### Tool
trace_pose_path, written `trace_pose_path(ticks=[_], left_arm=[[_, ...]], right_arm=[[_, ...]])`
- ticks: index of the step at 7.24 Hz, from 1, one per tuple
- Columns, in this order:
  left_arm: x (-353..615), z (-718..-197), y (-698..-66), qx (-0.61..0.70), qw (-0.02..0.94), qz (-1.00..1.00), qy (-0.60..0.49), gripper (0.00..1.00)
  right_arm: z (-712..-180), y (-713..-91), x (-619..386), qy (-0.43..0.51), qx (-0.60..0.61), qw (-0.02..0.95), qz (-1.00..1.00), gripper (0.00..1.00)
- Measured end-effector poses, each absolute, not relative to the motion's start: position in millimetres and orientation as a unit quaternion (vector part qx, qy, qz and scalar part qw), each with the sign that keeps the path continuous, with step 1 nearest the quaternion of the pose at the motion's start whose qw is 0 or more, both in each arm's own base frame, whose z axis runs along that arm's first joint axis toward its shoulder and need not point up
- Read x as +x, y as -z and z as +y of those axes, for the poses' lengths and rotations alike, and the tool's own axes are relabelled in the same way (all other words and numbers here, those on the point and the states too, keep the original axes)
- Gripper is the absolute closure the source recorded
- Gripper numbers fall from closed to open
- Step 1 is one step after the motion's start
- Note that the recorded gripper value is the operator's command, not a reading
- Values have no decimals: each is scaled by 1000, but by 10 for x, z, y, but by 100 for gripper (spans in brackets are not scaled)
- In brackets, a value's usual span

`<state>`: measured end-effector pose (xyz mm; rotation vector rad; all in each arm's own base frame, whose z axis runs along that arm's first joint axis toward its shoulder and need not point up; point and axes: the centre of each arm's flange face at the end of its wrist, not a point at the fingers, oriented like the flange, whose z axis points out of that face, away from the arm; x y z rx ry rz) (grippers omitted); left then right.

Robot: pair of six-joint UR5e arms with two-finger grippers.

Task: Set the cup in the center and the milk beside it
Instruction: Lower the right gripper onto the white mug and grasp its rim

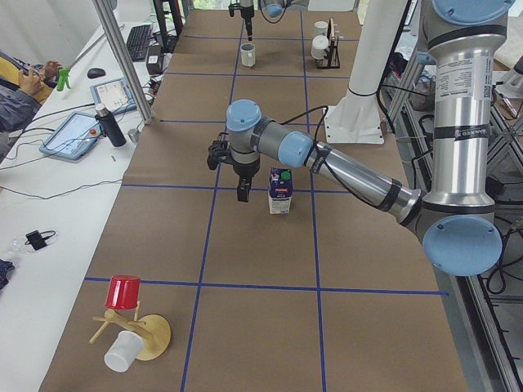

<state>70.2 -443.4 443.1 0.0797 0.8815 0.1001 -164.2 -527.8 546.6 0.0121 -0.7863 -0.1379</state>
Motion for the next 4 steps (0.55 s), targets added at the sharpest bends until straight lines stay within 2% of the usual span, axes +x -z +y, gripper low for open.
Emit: trace_pose_path(ticks=[2, 3, 4], left_arm=[[677, -4447, -4477, 45, 911, 408, -46, 2], [674, -4456, -4492, 45, 913, 402, -43, 2], [682, -4464, -4512, 43, 914, 400, -41, 2]], right_arm=[[-5279, -5526, -1835, 75, -2, 922, -380, 3], [-5287, -5574, -1884, 76, -6, 923, -378, 20], [-5294, -5634, -1911, 76, -10, 923, -376, 60]])
